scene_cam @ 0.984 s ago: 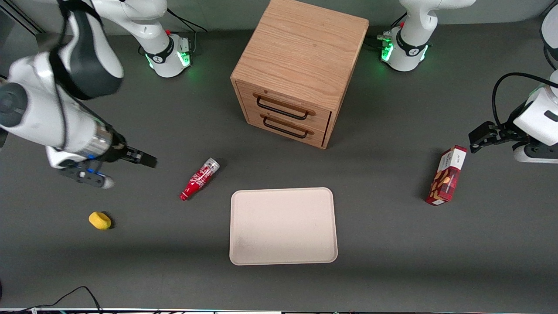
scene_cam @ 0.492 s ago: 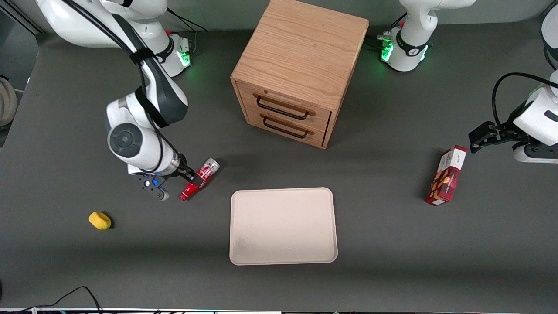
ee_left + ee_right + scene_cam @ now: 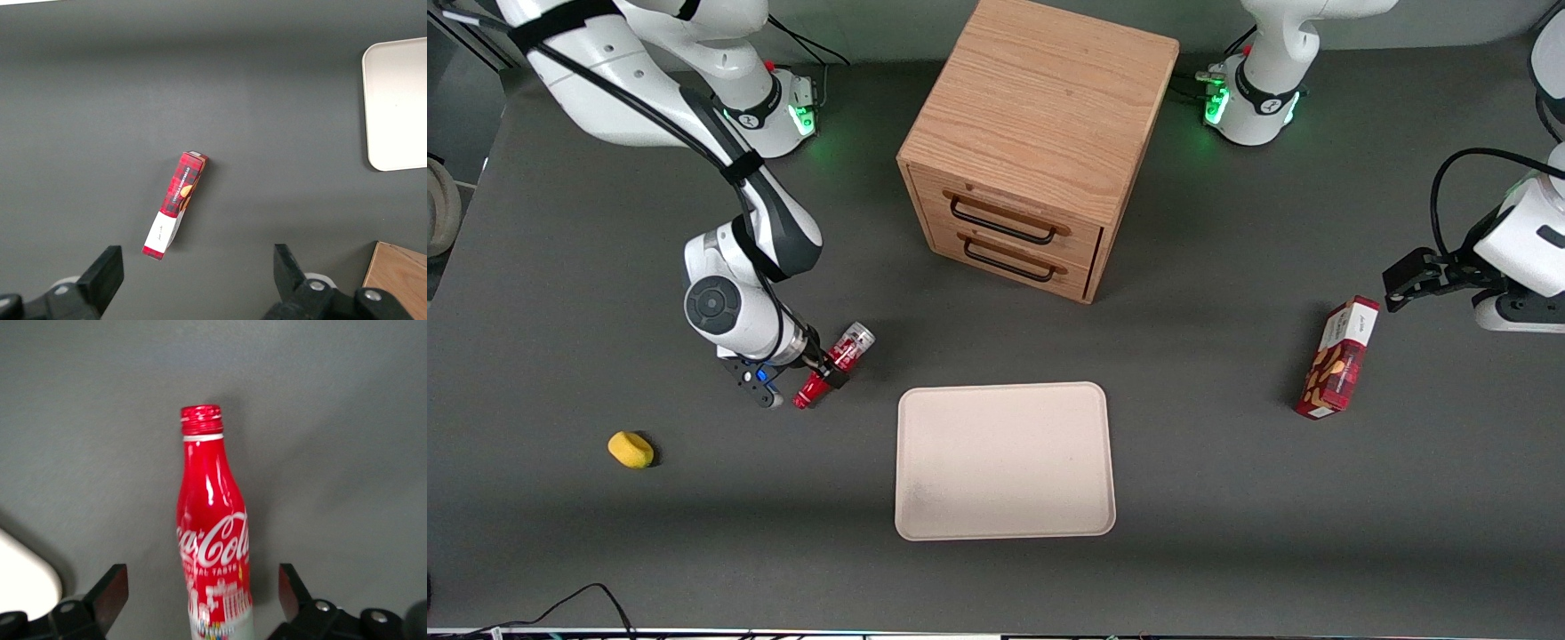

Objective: Place coke bottle on tray
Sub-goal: 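Close the right gripper around the bottle's body and lift it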

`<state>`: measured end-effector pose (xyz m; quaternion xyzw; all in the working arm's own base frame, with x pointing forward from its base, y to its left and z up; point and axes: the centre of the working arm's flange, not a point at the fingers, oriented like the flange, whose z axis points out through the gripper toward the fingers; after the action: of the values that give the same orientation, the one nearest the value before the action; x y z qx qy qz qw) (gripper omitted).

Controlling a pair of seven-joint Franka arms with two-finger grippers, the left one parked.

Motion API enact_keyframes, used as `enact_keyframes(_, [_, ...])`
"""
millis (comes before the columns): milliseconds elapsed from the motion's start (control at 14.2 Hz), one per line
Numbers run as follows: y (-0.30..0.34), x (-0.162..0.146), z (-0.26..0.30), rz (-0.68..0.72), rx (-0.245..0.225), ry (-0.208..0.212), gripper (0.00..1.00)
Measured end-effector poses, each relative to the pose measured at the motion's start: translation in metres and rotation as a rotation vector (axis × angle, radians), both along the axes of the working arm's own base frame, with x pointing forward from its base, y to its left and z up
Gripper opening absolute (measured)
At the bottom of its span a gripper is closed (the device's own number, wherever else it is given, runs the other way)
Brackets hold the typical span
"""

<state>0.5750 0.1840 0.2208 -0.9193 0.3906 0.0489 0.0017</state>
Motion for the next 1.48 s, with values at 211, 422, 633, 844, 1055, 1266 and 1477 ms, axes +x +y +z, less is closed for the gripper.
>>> enact_keyframes(211, [0.001,-0.004,-0.030,-0.026,-0.009,0.025,1.00])
enact_keyframes(422, [0.002,-0.006,-0.043,-0.046,-0.004,0.035,1.00])
enact_keyframes(633, [0.003,-0.006,-0.047,-0.054,-0.001,0.034,0.85])
enact_keyframes(844, [0.004,-0.005,-0.046,-0.054,0.000,0.031,0.56])
enact_keyframes(1055, [0.007,0.001,-0.039,-0.046,0.004,0.012,0.56])
enact_keyframes(1266, [0.017,0.023,-0.011,-0.039,0.016,-0.035,0.56])
enact_keyframes(1477, [0.022,0.062,0.052,0.020,0.006,-0.052,0.56])
